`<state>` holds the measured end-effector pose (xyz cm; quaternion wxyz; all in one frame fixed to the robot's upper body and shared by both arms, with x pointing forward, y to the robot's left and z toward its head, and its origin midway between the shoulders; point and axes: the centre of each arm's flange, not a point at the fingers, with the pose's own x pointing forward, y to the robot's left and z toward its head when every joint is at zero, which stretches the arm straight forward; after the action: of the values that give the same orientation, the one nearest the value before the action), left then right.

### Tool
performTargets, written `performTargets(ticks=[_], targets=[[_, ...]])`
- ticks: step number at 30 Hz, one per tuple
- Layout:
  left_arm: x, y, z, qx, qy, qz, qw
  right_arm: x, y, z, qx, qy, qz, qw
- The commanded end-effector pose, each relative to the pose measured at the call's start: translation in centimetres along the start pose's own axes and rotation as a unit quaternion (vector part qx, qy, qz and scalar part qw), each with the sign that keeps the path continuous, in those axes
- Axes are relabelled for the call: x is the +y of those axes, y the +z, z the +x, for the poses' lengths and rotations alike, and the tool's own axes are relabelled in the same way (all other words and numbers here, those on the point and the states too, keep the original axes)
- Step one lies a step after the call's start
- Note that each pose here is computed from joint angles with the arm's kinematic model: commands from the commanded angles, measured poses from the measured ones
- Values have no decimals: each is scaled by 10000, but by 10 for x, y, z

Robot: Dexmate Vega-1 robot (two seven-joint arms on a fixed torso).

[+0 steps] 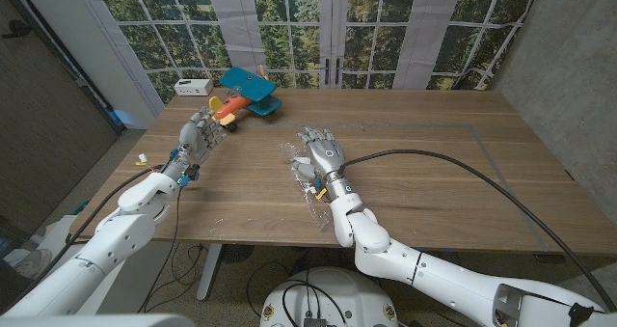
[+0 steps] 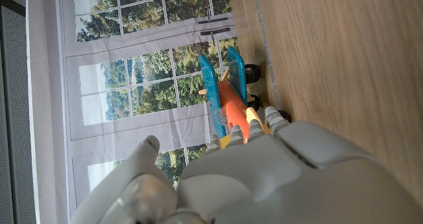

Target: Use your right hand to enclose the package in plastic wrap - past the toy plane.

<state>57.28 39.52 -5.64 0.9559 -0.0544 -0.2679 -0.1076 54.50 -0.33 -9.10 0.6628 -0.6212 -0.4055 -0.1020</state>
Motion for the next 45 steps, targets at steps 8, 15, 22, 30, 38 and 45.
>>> performTargets(ticks=[8, 15, 22, 30, 38, 45], targets=[[2, -5, -4, -75, 53, -98, 9999, -26, 29, 31, -463, 562, -879, 9935], [4, -5, -7, -93, 87, -118, 9998, -28, 33, 47, -553, 932, -1199, 9869], [6, -6, -9, -85, 120, -136, 9998, -29, 37, 54, -690, 1119, -1318, 9825], [7, -7, -8, -99, 142, -161, 9997, -25, 51, 60, -926, 1405, -1620, 9723], [8, -8, -11, -117, 174, -184, 9996, -14, 61, 65, -1019, 1495, -1840, 9661], [10, -9, -16, -99, 211, -182, 9996, -4, 59, 73, -816, 1453, -2095, 9635]])
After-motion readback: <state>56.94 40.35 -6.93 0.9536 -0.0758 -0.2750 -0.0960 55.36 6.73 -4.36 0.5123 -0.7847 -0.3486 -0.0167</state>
